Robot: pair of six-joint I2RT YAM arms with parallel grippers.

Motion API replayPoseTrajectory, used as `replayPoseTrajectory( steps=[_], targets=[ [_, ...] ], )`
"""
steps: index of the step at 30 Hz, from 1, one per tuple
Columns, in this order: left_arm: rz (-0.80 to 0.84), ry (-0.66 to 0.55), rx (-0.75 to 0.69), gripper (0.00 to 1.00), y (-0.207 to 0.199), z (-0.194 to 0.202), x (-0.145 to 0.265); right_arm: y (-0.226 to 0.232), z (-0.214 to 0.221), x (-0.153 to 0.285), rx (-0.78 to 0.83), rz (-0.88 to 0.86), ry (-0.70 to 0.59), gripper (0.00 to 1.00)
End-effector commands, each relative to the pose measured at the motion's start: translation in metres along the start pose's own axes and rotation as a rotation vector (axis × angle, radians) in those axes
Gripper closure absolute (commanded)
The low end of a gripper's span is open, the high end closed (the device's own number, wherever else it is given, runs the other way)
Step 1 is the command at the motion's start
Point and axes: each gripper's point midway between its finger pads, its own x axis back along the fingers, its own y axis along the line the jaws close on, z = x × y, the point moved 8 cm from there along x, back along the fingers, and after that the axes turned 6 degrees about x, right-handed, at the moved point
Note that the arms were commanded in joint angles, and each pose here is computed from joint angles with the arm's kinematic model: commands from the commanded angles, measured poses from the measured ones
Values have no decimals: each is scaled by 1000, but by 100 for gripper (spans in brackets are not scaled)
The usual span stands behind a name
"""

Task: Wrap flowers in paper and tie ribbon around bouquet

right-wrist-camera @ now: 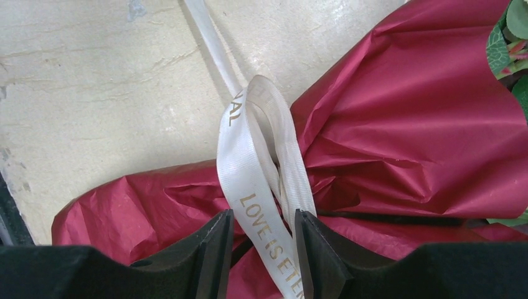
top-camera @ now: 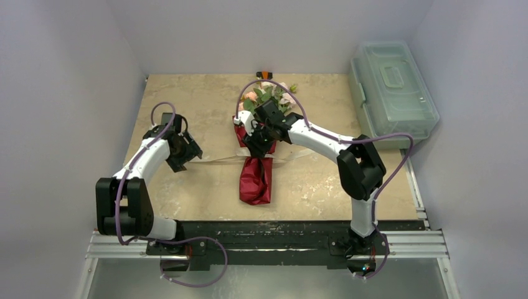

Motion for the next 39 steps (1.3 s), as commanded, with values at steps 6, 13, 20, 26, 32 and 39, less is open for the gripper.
replayPoseTrajectory(
  steps=[6, 13, 20, 26, 32, 39],
  targets=[
    [34, -15, -23, 31, -2, -2, 2, 3, -29, -1, 24, -4, -83, 52],
    [36, -9, -38, 32, -2, -2, 1, 4, -27, -11, 17, -10, -68, 52],
    [40, -10, -45, 32, -2, -2, 2, 5, -28, -12, 17, -14, -58, 86],
    [42, -7, -46, 32, -2, -2, 1, 4, -37, -2, 18, 7, -69, 95],
    [41, 0, -46, 32, -2, -1, 0, -2, -49, 7, 19, 51, -76, 95],
    [40, -1, -47, 32, -1, 0, -1, -9, -57, 3, -4, 91, -75, 93]
  ],
)
